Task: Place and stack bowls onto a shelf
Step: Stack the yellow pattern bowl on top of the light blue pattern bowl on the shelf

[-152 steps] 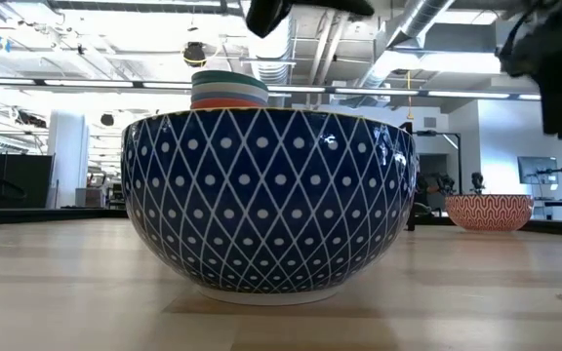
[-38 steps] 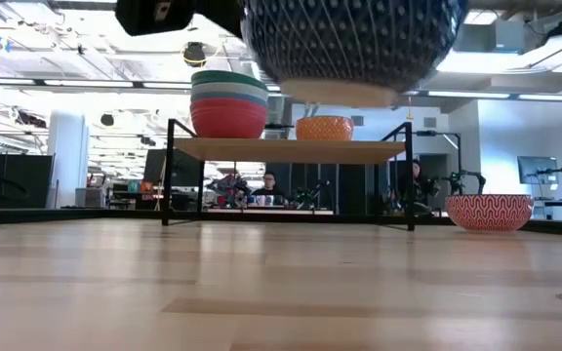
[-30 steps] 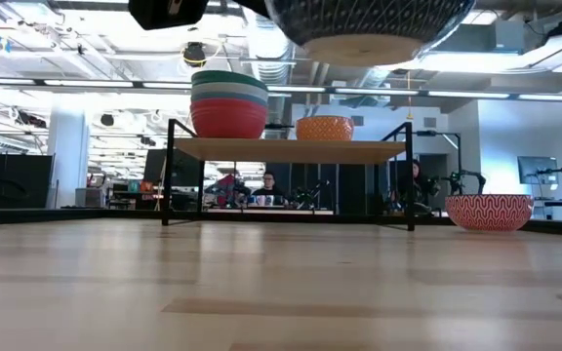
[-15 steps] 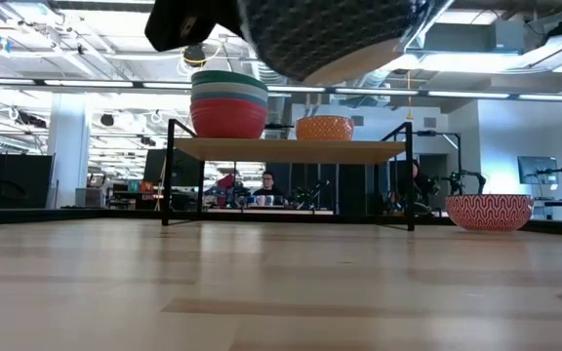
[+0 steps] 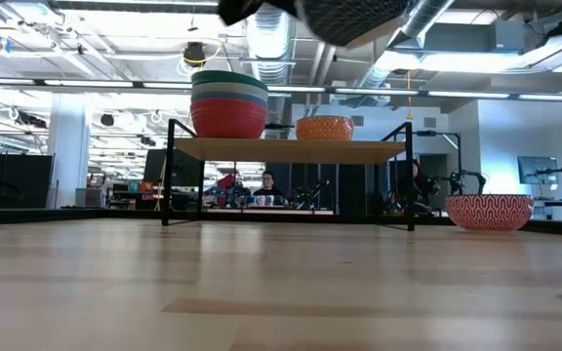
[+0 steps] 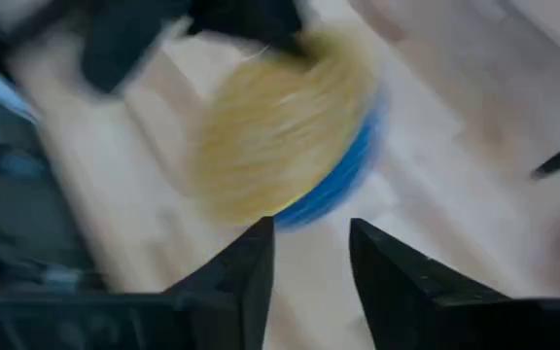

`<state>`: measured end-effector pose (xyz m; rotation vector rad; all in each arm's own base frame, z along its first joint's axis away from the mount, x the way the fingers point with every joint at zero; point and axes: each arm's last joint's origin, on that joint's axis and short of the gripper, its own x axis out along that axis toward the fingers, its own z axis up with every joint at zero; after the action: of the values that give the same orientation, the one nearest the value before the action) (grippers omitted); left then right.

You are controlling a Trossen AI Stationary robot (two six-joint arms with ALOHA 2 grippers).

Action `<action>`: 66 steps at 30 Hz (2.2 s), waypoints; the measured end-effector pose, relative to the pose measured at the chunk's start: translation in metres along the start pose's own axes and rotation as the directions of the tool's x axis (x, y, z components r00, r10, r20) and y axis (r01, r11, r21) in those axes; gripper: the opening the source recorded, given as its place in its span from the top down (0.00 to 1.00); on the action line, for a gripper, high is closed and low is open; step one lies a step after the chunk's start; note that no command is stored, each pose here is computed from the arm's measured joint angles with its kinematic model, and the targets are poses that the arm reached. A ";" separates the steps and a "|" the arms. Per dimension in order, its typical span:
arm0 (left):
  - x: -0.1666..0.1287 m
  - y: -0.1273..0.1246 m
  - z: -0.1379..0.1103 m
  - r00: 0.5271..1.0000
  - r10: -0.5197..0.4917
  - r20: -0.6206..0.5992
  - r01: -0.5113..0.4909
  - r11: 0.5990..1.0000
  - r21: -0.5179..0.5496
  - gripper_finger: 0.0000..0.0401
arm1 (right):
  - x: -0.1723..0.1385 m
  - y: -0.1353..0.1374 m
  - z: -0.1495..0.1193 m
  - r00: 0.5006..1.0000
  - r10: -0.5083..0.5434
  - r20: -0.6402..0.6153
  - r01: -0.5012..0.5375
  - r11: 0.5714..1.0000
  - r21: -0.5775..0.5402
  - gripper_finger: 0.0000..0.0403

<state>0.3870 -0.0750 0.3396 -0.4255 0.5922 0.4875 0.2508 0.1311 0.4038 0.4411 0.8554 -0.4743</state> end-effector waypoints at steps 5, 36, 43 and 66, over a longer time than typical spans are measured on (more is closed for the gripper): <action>-0.005 0.039 0.068 0.980 0.120 0.161 -0.116 0.993 -0.035 1.00 | -0.043 -0.036 0.008 0.993 0.049 0.104 -0.059 0.995 0.087 0.55; 0.069 0.227 0.178 0.937 0.196 0.288 -0.310 0.848 0.430 1.00 | -0.039 -0.129 0.070 0.980 -0.161 0.113 0.148 0.982 0.119 0.57; 0.077 0.225 0.171 0.949 0.199 0.243 -0.303 0.789 0.535 1.00 | -0.036 -0.140 0.076 0.978 -0.184 0.102 0.170 0.977 0.132 0.57; 0.092 0.225 0.166 0.954 0.202 0.220 -0.296 0.746 0.597 0.96 | -0.036 -0.140 0.077 0.977 -0.184 0.105 0.164 0.971 0.176 0.57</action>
<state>0.4011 0.2186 0.3545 0.3355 0.6383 0.5395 0.1988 -0.0166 0.4523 0.4873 0.7435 -0.7312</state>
